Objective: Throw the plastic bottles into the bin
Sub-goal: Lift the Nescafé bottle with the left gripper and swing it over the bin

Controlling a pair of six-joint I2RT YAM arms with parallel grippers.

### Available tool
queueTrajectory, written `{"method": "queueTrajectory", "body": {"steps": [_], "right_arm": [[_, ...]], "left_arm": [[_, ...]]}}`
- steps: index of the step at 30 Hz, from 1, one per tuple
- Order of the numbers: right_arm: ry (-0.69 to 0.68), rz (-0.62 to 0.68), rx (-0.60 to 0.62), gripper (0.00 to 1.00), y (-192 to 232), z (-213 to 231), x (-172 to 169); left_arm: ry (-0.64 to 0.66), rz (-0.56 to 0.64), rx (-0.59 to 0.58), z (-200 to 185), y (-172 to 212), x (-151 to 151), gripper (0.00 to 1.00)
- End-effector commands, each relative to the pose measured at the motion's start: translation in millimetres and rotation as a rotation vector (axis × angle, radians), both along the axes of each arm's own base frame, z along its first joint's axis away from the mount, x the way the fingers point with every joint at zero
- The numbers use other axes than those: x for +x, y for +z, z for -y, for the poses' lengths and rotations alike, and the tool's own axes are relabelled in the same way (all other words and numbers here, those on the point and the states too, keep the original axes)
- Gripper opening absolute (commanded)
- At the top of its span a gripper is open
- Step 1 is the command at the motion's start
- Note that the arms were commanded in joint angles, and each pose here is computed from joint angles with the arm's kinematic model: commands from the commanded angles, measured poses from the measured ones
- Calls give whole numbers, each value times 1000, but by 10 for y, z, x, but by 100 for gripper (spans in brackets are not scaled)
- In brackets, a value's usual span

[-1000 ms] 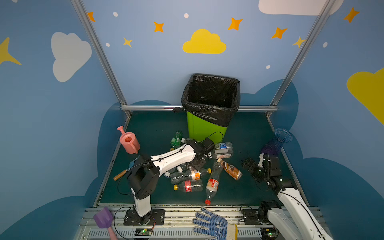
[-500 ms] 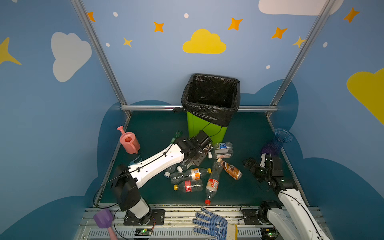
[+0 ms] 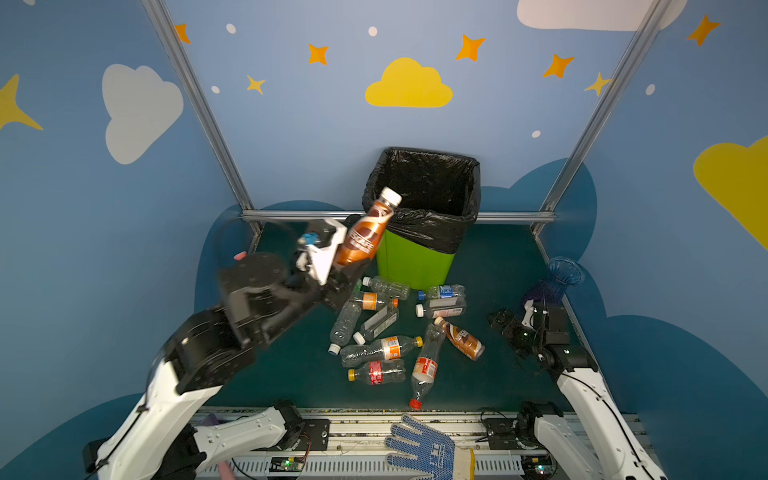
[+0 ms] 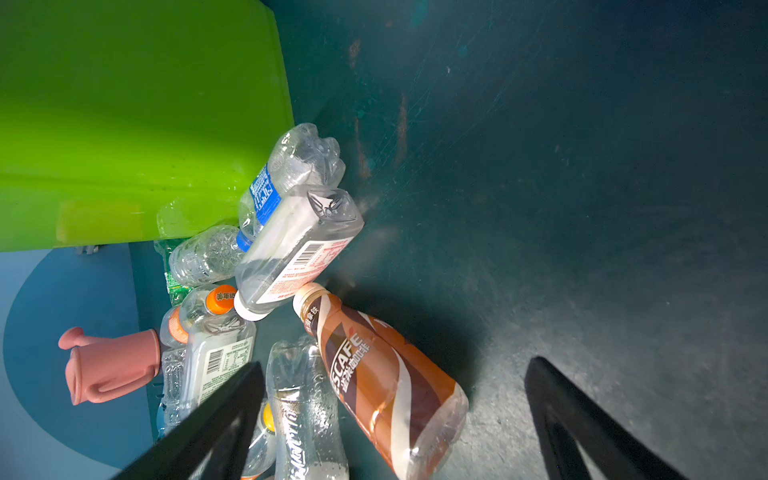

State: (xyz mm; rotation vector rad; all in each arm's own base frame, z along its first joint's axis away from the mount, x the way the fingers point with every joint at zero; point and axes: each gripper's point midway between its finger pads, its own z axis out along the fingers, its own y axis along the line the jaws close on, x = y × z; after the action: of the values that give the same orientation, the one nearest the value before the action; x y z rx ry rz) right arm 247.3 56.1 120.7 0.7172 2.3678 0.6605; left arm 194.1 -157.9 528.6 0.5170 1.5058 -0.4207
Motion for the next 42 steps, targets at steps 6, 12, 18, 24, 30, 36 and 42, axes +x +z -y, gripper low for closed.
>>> {"method": "queueTrajectory", "body": {"steps": [6,12,18,24,30,36,42], "right_arm": [[11,54,9,97,183,-14,130],[25,58,26,97,185,-45,119],[25,79,15,97,247,-8,50],[11,79,38,97,220,12,24],[8,68,45,97,196,10,0],[20,23,108,97,147,-87,-90],[53,-22,127,95,133,-252,-257]], "left_arm": [[146,382,-124,-220,979,33,55],[39,19,-161,473,384,1365,59],[-40,-259,-85,986,43,2133,76],[-28,61,-210,691,1123,1733,100],[7,145,-236,462,1258,1441,100],[98,65,-167,335,799,1518,100],[253,-48,-128,43,-60,1606,100]]}}
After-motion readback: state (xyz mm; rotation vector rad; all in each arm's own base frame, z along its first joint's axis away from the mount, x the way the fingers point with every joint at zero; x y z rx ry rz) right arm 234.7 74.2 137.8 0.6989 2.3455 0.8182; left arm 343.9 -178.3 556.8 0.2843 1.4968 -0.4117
